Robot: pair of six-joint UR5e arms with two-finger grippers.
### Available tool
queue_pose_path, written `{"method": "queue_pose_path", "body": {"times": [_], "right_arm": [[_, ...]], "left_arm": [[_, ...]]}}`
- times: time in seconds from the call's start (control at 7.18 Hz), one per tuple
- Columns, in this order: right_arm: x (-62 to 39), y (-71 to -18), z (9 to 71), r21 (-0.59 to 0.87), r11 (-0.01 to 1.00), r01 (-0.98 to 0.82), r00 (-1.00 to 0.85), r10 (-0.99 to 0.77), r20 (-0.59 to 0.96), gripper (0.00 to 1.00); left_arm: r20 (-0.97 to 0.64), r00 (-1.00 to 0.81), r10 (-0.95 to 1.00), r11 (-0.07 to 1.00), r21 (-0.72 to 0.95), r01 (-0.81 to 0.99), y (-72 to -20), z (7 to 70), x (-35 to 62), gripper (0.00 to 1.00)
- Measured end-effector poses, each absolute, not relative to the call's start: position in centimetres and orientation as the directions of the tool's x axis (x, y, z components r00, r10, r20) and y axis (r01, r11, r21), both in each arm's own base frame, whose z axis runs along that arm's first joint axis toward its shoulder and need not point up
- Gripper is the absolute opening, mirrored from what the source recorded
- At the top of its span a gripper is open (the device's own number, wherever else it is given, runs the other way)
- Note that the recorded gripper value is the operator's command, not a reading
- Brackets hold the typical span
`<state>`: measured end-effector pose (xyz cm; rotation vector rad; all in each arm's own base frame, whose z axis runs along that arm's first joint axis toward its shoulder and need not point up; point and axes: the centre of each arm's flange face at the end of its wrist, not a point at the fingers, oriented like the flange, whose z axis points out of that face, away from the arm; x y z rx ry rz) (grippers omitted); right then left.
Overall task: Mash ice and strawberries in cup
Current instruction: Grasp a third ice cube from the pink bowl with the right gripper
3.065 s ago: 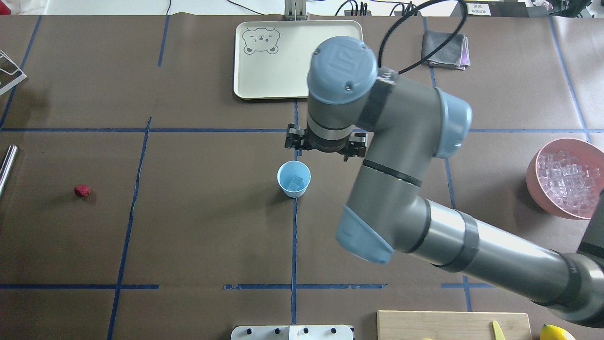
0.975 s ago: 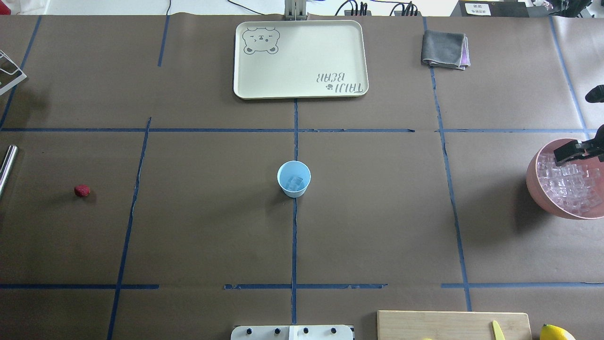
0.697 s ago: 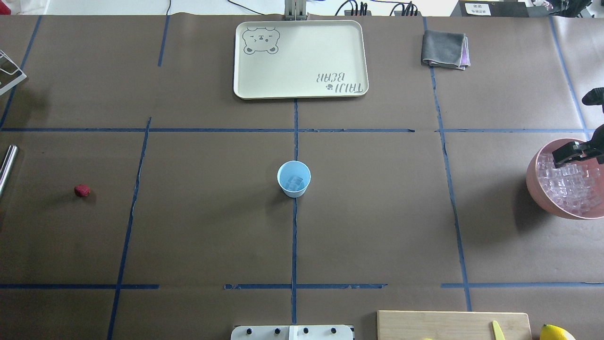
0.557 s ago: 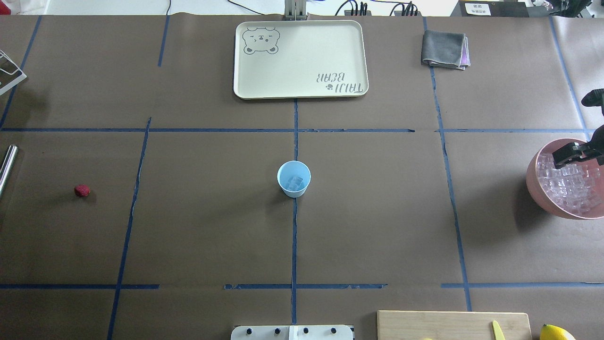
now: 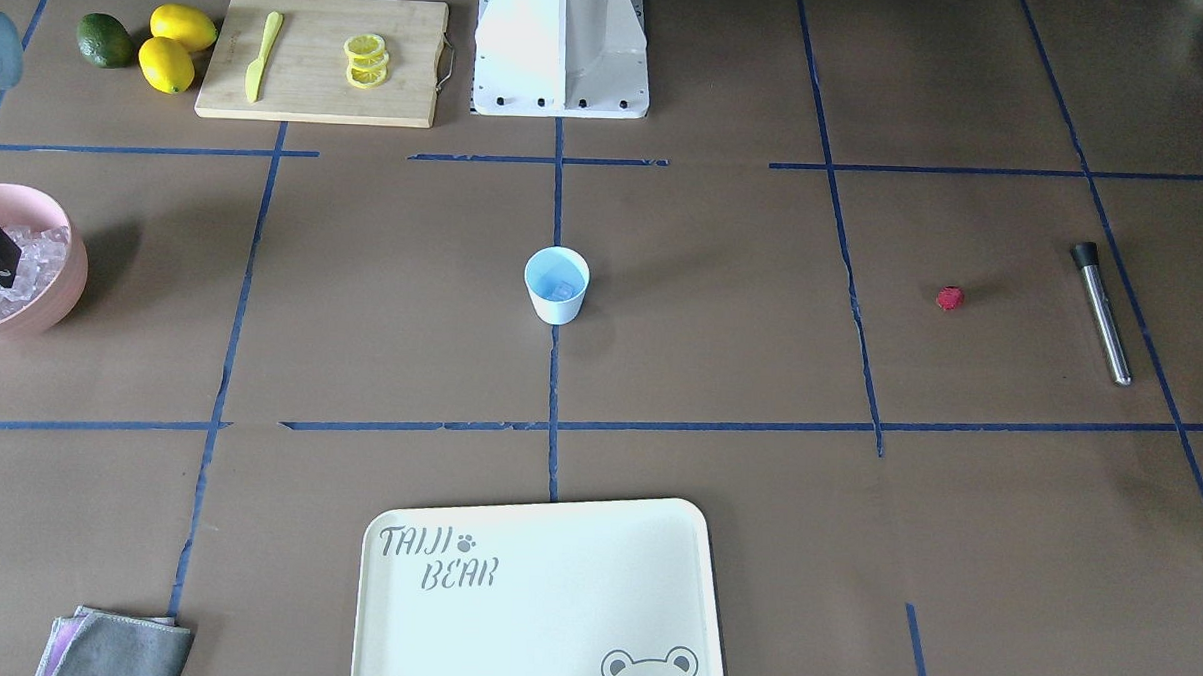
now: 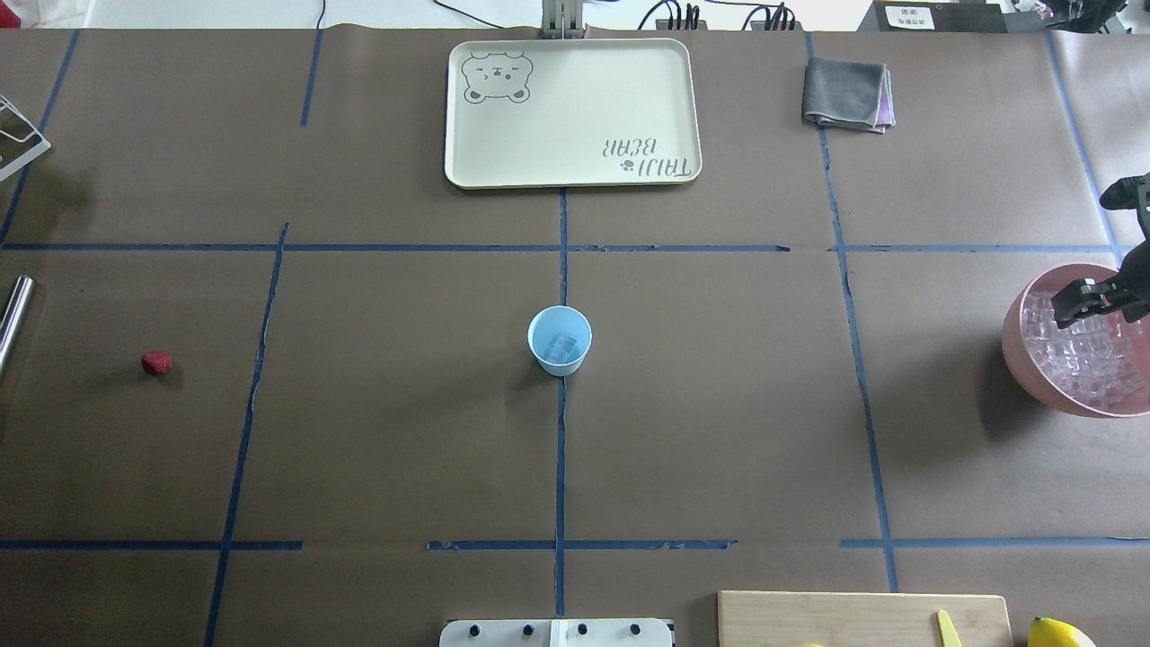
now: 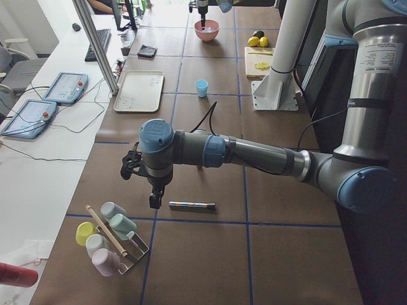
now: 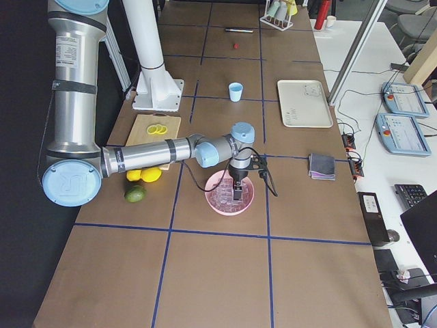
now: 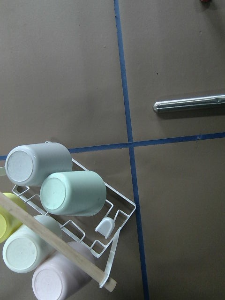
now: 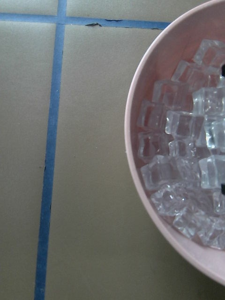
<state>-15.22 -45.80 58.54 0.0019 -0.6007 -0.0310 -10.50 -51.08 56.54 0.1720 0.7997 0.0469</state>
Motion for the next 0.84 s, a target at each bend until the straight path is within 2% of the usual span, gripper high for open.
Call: {"method": "queue_pose_path", "body": {"times": [0.28,0.42,0.56,0.84], "right_arm": [[-15.64,-45.66,58.72,0.008,0.999,0.039,0.825,-0.037,0.564,0.55],[-15.68,-45.64,58.76,0.008,0.999,0.04,0.825,-0.037,0.564,0.35],[-15.68,-45.64,58.75,0.008,0.999,0.04,0.825,-0.038,0.564,0.03],[-15.61,-45.66,58.27,0.03,0.998,0.059,0.82,-0.066,0.569,0.0]], "left_arm": [[-0.709,0.697,0.108,0.985,0.173,0.023,-51.11,56.46,-10.5,1.0],[-0.709,0.697,0.108,0.985,0.173,0.023,-51.12,56.45,-10.49,1.0],[-0.709,0.697,0.109,0.985,0.173,0.023,-51.12,56.43,-10.49,1.0],[-0.709,0.696,0.11,0.984,0.175,0.023,-51.11,56.33,-10.48,1.0]]}}
